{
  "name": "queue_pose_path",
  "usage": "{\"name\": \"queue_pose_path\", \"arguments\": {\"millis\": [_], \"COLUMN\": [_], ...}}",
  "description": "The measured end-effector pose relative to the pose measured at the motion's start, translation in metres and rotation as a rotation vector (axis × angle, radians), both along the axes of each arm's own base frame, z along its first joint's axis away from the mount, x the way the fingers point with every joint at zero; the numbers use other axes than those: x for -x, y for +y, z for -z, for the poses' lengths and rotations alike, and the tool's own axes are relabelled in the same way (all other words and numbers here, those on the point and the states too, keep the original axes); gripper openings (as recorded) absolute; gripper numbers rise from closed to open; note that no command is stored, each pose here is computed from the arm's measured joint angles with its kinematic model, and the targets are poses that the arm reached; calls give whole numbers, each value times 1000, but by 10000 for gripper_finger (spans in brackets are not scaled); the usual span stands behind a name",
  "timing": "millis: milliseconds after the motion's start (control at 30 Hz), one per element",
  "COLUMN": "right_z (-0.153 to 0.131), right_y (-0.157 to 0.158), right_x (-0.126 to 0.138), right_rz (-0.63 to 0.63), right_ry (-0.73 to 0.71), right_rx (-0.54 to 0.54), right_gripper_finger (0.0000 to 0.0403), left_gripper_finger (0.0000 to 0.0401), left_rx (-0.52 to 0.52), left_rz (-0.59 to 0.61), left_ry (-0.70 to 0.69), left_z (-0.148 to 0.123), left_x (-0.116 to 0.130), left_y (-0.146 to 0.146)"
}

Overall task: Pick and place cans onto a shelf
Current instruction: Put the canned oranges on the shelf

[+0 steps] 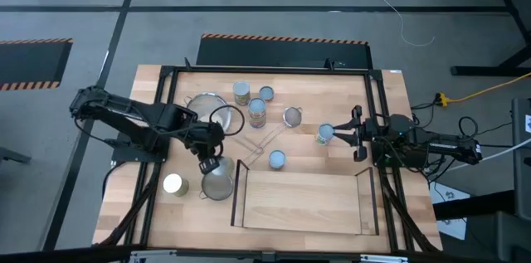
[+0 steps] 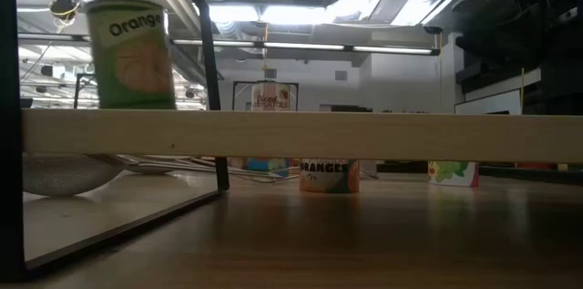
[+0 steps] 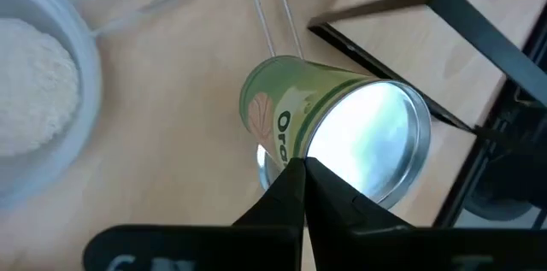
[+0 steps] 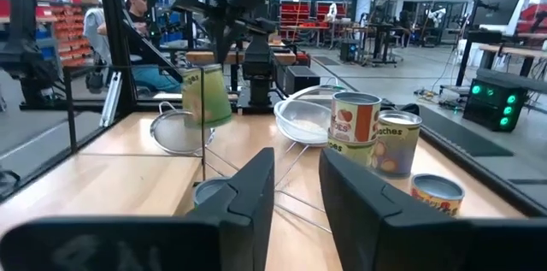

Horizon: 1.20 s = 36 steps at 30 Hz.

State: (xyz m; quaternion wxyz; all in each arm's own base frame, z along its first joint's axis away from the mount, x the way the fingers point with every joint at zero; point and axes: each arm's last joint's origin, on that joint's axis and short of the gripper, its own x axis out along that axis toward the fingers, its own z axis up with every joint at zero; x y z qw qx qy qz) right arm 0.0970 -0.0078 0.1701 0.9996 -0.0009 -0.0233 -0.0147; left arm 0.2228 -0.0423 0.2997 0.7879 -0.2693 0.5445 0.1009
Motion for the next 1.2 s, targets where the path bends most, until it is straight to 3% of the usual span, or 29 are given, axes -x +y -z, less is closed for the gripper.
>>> {"name": "queue_pose_path", "arguments": {"millis": [267,433,833,1200], "right_z": [-1,-10,-16,-30], "right_y": [0,0,-1,-1], "right_x": [0,1,2,2], "right_rz": [-2,-3,21,45], "right_ry": [-12,-101,-168,-214], "right_rx": [-45,-35,-24,3], "right_gripper_finger": [171,204,209,209], "left_gripper_finger": [0,0,0,0], "left_rx": [-32,-56,-103,-86], "left_rz": [-1,-7,-39,-25], "left_ry": [-11,-16,-55,-239], "left_z": [0,0,-1,-10], "left_x": [-3,-4,-6,-18], "left_y": [21,35,65,83]}}
